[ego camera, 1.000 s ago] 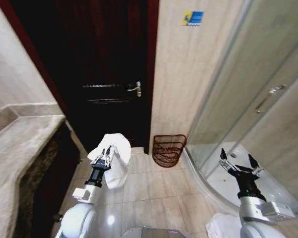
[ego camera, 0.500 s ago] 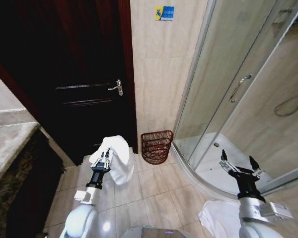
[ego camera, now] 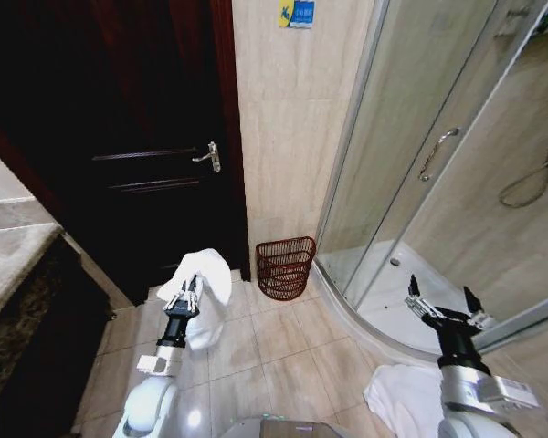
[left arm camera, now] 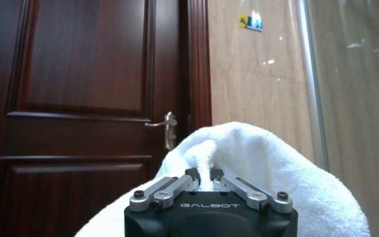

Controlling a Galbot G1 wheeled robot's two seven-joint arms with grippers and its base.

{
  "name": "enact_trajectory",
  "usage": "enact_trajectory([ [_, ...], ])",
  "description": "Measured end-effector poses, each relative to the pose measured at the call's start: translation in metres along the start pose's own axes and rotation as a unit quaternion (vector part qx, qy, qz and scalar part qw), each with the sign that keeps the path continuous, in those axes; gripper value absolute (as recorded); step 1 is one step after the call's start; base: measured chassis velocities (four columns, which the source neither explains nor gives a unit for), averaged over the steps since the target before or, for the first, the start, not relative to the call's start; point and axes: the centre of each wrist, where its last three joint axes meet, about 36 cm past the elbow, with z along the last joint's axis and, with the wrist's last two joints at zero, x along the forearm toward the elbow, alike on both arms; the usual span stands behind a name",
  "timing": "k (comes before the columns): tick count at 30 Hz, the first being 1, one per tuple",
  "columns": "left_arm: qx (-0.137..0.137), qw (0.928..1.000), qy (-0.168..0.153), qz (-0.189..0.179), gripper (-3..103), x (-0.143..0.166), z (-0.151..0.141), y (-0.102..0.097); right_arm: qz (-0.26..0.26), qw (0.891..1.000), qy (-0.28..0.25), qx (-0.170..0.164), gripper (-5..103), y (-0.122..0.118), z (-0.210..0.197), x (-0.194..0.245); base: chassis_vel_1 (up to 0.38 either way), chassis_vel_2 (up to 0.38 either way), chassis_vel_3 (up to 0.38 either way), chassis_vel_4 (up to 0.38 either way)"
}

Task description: Discard the used towel into the hamper.

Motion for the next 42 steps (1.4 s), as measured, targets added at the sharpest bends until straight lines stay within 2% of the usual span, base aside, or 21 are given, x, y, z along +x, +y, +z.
enact_trajectory([
  [6, -0.008, 0.9999, -0.015, -0.002, 6, -0.012, 0.003, 0.003, -0.009, 1.000, -0.001, -0.001, 100, 0.003, 0.021, 0.003, 0.000, 0.000, 0.000, 0.000],
  [11, -0.008, 0.9999, -0.011, 0.000, 6, -0.005, 0.004, 0.003, -0.013, 1.000, -0.012, 0.015, 100, 0.005, 0.024, -0.001, 0.000, 0.000, 0.000, 0.000],
  [19, -0.003, 0.9997, -0.013, -0.020, 6, 0.003, 0.001, 0.007, -0.014, 1.000, -0.011, 0.012, 100, 0.007, 0.032, -0.008, 0.000, 0.000, 0.000, 0.000],
  [25, -0.008, 0.9997, -0.011, -0.021, 6, 0.009, -0.003, 0.015, -0.012, 1.000, -0.011, 0.010, 100, 0.007, 0.036, -0.011, 0.000, 0.000, 0.000, 0.000],
  [42, -0.009, 0.9998, -0.010, -0.016, 6, 0.008, 0.001, 0.011, -0.006, 1.000, -0.005, 0.009, 100, 0.002, 0.047, -0.007, 0.000, 0.000, 0.000, 0.000],
])
